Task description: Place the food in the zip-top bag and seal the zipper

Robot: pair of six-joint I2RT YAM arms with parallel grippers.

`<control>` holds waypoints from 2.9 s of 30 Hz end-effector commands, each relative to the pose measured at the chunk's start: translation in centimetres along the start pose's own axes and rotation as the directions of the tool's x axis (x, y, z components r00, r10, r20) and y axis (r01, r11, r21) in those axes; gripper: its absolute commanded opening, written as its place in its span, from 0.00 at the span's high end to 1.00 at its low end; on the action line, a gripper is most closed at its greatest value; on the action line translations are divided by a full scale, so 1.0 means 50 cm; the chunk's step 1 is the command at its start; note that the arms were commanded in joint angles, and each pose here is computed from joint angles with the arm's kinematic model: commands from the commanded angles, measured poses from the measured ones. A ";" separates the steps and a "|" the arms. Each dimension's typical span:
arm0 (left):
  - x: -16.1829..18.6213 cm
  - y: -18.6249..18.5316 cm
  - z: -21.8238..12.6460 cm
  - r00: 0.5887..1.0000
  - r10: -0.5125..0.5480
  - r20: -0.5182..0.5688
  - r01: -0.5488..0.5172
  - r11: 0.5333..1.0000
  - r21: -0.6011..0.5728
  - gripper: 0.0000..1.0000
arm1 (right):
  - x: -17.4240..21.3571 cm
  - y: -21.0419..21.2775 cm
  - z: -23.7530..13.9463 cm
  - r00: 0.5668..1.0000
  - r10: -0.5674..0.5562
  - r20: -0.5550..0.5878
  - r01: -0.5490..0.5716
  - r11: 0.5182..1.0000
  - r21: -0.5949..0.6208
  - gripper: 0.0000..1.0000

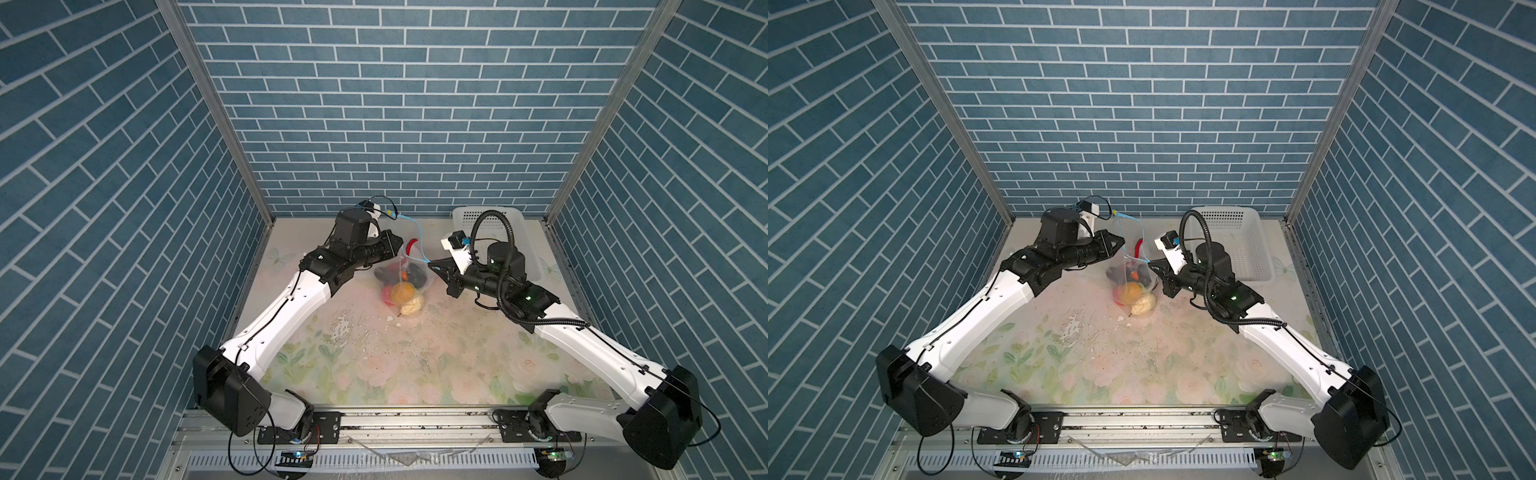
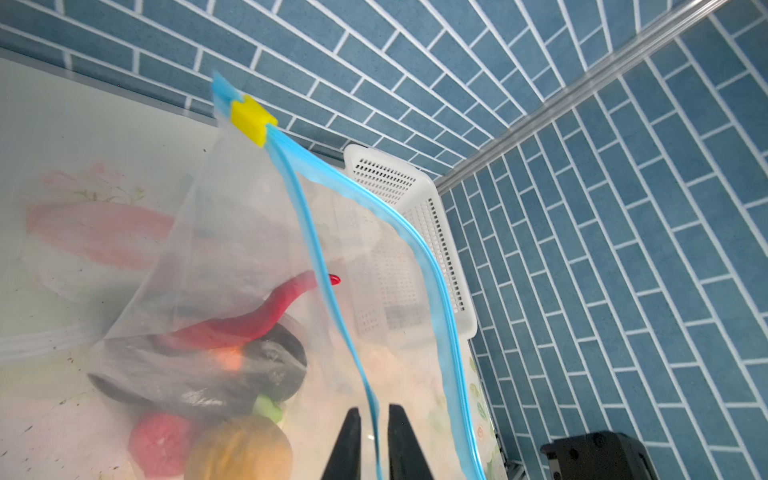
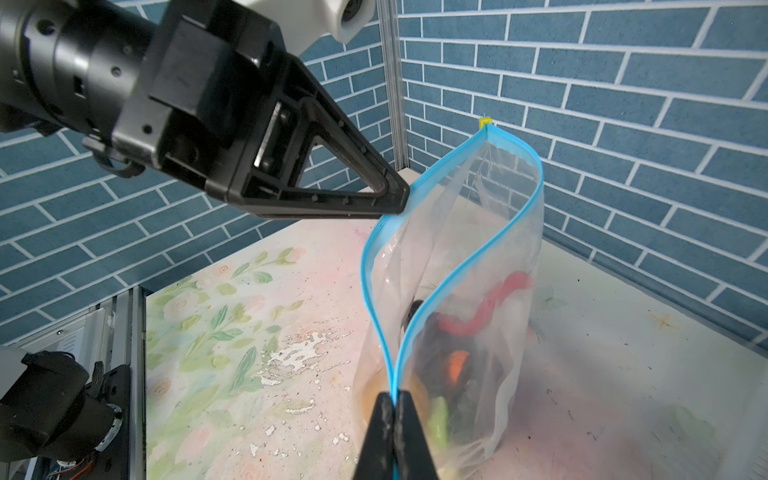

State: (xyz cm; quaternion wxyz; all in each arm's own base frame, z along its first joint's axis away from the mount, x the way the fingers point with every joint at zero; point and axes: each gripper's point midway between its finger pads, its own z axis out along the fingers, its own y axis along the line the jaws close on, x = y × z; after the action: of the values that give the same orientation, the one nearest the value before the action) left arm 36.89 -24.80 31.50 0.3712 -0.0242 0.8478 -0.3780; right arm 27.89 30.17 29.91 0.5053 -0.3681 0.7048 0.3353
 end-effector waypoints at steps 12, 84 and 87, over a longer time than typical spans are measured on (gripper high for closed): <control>-0.117 0.044 -0.106 0.983 0.033 0.182 -0.045 0.997 0.063 0.48 | -0.106 -0.025 0.010 0.979 -0.202 0.001 0.202 0.979 -0.007 1.00; -0.132 0.151 0.071 0.742 0.480 0.468 -0.667 0.455 0.590 0.39 | -0.108 -0.088 0.005 0.979 -0.203 -0.028 0.175 0.899 -0.401 1.00; -0.132 0.147 0.066 0.740 0.482 0.469 -0.669 0.450 0.591 0.44 | -0.109 -0.090 0.007 0.979 -0.199 -0.031 0.170 0.900 -0.401 1.00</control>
State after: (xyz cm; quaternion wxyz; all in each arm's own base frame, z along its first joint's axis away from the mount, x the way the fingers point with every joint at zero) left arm 45.95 -19.23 28.73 0.5466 0.3522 0.5433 -0.5310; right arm 33.18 28.97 32.52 0.4046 -0.5236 0.6301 0.4064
